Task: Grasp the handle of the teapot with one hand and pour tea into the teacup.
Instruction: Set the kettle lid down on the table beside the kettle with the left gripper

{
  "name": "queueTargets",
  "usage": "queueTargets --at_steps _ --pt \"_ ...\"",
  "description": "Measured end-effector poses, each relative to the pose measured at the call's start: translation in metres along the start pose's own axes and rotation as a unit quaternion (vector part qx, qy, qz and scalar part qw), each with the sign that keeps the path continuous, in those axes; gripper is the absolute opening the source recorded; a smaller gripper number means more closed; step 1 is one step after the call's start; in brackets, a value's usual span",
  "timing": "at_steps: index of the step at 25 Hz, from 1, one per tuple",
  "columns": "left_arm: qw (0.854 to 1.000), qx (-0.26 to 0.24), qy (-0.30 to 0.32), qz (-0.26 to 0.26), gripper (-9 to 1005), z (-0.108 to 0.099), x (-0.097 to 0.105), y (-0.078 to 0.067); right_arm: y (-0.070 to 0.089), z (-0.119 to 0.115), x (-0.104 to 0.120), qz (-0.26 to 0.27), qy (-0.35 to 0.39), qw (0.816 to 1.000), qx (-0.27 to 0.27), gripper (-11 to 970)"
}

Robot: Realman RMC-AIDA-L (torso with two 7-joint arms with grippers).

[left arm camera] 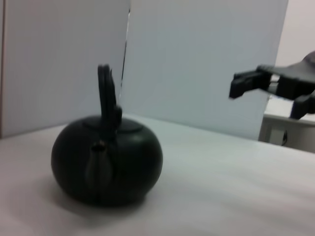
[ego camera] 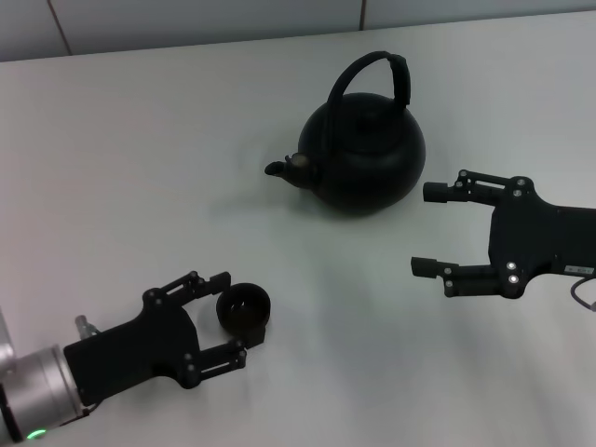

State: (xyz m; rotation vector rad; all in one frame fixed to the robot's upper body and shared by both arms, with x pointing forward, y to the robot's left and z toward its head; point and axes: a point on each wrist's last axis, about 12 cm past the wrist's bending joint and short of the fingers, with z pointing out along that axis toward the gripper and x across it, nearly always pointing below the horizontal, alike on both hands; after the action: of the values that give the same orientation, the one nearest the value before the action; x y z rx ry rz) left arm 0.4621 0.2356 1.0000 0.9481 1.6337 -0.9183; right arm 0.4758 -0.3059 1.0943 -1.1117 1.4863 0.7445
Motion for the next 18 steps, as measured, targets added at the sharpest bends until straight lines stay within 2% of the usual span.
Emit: queueTargets --at_steps 12,18 --pt "0.999 0.016 -0.034 0.014 794 -0.018 -0.014 0.003 -0.001 -0.002 0.003 0.001 0.002 1.000 0.014 824" --pt "0.996 0.090 -0.004 0.003 793 -0.024 -0.032 0.008 -0.007 -0.002 0.011 0.011 0.003 0.999 0.047 824"
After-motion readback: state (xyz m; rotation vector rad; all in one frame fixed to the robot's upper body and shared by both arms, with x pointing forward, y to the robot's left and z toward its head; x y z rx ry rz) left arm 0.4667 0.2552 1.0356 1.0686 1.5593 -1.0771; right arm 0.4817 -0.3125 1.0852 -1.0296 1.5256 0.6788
